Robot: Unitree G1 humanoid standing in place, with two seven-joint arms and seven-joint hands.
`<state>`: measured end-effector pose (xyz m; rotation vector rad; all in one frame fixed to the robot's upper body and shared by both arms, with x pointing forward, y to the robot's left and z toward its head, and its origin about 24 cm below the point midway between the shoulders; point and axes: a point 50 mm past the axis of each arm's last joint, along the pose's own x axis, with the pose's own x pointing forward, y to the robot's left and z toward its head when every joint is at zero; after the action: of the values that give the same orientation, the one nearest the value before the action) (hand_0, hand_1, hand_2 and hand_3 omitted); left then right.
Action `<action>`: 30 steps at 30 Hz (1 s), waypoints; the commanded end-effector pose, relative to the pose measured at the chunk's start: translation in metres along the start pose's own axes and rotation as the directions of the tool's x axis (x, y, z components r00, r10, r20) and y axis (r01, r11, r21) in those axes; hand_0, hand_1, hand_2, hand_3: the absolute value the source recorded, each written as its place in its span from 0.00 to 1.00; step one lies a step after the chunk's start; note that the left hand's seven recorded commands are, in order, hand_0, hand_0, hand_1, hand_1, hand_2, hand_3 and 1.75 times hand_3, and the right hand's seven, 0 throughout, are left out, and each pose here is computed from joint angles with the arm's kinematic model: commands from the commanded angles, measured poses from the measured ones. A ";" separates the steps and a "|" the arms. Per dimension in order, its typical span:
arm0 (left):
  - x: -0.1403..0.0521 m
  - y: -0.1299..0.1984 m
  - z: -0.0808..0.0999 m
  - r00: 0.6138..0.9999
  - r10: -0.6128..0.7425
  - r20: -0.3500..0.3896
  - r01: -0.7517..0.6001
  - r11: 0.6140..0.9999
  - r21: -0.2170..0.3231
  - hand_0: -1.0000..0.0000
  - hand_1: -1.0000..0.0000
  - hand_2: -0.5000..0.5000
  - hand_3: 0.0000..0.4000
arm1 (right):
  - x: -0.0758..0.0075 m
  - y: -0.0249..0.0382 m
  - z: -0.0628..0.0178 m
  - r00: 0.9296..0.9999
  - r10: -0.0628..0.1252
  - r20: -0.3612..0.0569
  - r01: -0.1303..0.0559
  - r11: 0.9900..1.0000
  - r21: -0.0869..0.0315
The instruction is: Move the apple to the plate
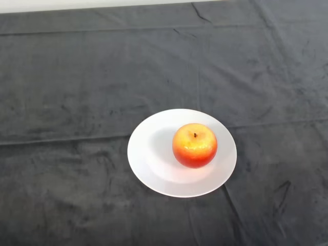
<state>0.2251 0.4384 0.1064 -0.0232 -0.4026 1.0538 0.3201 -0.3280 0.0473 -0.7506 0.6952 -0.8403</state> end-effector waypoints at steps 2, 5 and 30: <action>0.012 0.000 0.014 0.998 -0.029 0.047 0.027 0.999 0.045 1.00 1.00 0.50 0.00 | 0.0023 0.0005 -0.0105 0.999 -0.006 -0.035 0.005 1.000 -0.030; 0.012 -0.001 0.014 0.998 -0.031 0.045 0.029 0.999 0.045 1.00 1.00 0.50 0.00 | 0.0023 0.0005 -0.0105 0.999 -0.006 -0.035 0.005 1.000 -0.030; 0.011 -0.002 0.013 0.998 -0.042 0.038 0.040 0.998 0.048 1.00 1.00 0.50 0.00 | 0.0023 0.0005 -0.0105 0.999 -0.006 -0.035 0.005 1.000 -0.030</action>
<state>0.2289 0.4356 0.1050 -0.0063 -0.3853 1.0230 0.3200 -0.3280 0.0470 -0.7509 0.6961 -0.8402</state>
